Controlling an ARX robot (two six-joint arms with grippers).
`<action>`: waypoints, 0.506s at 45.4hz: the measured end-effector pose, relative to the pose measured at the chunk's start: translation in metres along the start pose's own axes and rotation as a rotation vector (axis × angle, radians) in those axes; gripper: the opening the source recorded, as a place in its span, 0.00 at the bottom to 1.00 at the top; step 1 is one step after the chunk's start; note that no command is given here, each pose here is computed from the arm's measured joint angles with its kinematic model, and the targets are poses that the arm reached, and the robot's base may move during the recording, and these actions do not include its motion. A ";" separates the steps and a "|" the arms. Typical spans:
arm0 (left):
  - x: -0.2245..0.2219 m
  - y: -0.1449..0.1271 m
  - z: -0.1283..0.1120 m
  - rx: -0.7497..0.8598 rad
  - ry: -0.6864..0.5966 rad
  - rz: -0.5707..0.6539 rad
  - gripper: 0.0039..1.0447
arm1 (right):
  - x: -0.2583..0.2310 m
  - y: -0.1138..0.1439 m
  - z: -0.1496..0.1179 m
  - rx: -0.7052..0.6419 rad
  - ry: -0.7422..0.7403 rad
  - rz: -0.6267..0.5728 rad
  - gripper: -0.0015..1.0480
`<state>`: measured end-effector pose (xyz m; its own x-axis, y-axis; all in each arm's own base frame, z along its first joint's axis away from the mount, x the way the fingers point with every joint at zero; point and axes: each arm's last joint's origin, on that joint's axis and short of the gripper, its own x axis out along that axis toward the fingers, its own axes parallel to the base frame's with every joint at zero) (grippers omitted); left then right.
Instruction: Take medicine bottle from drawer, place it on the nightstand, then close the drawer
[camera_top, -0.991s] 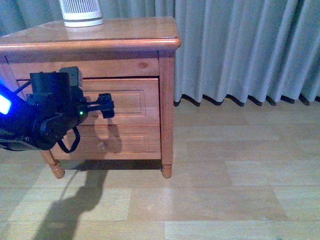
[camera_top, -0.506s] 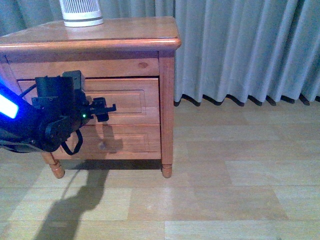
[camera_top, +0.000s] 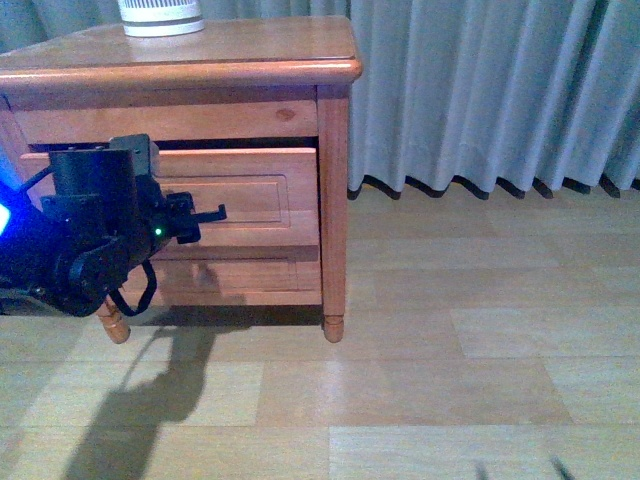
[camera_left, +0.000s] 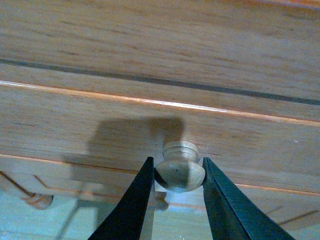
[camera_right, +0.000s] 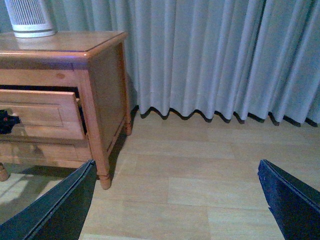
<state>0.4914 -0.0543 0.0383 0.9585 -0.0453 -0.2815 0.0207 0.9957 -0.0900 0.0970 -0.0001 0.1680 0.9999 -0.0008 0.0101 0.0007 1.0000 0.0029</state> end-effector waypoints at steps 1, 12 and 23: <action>-0.003 0.000 -0.001 0.002 0.002 0.000 0.23 | 0.000 0.000 0.000 0.000 0.000 0.000 0.93; -0.064 0.001 -0.012 0.031 0.065 -0.018 0.23 | 0.000 0.000 0.000 0.000 0.000 0.000 0.93; -0.128 -0.001 -0.023 0.052 0.167 -0.032 0.23 | 0.000 0.000 0.000 0.000 0.000 0.000 0.93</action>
<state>0.3621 -0.0513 0.0525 0.8964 -0.0854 -0.4348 0.0693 0.9962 -0.0529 0.0970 -0.0001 0.1680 0.9999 -0.0008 0.0101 0.0007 1.0000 0.0029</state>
